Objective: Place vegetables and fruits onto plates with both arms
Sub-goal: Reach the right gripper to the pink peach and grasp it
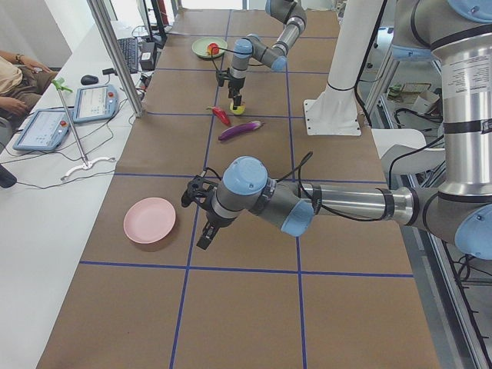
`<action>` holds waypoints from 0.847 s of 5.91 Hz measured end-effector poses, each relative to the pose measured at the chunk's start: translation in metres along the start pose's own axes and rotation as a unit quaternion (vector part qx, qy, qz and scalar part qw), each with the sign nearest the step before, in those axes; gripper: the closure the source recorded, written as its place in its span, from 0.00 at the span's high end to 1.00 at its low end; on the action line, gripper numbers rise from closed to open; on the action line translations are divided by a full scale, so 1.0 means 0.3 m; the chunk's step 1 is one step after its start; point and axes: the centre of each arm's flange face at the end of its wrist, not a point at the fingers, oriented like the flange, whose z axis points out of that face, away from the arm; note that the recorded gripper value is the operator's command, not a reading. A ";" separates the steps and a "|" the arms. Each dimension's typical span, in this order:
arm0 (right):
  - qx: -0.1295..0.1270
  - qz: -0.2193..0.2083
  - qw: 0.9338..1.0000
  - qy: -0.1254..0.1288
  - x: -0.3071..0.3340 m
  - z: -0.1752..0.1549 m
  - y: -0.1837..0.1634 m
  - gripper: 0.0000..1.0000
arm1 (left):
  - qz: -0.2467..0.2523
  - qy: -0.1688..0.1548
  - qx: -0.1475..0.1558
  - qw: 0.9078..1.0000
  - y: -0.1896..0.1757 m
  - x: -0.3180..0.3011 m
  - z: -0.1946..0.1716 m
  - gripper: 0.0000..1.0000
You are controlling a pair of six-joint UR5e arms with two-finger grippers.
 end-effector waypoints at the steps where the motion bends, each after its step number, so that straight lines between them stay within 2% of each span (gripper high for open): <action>1: 0.002 0.002 1.000 -0.003 -0.009 -0.007 -0.001 0.99 | 0.000 0.000 0.000 1.000 -0.001 0.000 0.000 1.00; 5: 0.000 0.004 1.000 -0.004 -0.005 0.000 0.008 0.99 | -0.001 0.000 0.000 1.000 0.000 0.000 0.000 1.00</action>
